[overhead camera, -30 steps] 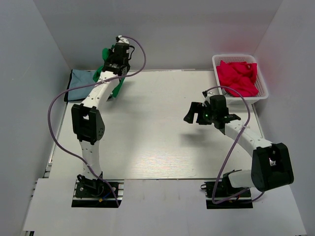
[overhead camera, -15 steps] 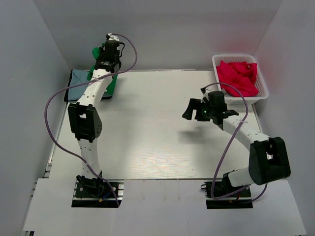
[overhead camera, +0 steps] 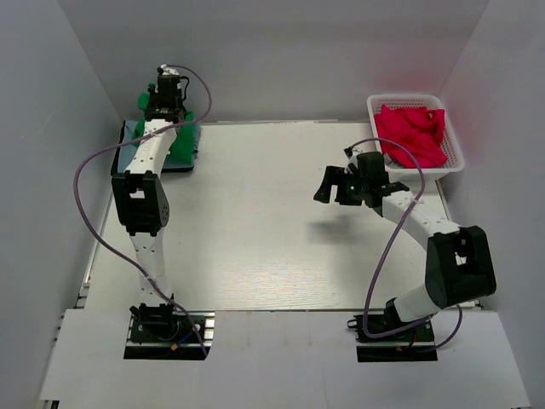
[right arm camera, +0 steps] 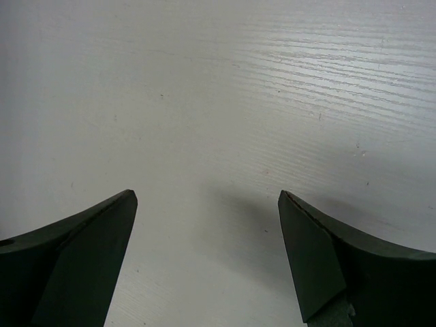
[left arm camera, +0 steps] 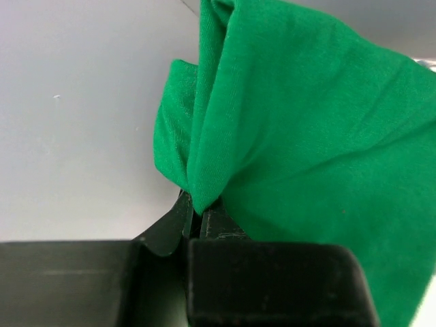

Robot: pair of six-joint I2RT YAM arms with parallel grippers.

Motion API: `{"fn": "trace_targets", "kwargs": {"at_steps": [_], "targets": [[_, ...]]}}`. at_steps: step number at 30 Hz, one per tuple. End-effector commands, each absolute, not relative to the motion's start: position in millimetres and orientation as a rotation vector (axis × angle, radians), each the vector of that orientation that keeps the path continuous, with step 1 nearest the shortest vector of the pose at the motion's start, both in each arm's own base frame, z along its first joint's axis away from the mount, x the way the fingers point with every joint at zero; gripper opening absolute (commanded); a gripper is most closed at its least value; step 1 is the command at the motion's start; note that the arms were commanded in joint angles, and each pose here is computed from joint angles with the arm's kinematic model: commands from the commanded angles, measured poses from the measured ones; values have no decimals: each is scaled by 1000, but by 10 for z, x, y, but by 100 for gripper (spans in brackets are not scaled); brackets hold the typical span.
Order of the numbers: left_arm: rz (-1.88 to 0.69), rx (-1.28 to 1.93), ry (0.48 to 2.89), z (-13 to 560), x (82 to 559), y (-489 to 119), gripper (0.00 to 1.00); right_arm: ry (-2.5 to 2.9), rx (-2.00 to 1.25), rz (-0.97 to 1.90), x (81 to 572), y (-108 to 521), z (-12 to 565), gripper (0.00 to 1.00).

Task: Fold and stack the t-shirts
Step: Put the neatly folded tshirt into the corner of the board with the left arm

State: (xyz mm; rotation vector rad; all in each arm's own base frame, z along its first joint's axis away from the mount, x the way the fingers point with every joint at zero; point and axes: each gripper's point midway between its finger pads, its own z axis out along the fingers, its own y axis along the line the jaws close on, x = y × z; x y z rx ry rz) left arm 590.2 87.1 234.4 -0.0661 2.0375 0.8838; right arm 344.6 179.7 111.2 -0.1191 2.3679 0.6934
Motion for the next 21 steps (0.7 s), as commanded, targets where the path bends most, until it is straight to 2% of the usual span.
{"fn": "trace_targets", "kwargs": {"at_steps": [1,10,11,12,14,15,21], "targets": [[844,-104,1942,2683,6006,1017,0,2359,-154,675,3545,1808,1253,90],[914,-142,1962,2325,6114,1317,0,2382,-121,617,3561,1722,1212,90],[922,-152,1965,2277,6122,1383,5,2386,-117,618,3554,1721,1204,90],[934,-167,1955,2299,6114,1403,37,2379,-116,621,3560,1730,1223,90],[970,-205,1941,2289,6096,1500,88,2383,-108,621,3546,1729,1217,90],[995,-248,1911,2388,6070,1597,100,2383,-109,620,3534,1729,1220,90],[995,-331,1827,2760,5967,1632,100,2346,-107,621,3490,1702,1351,90]]}}
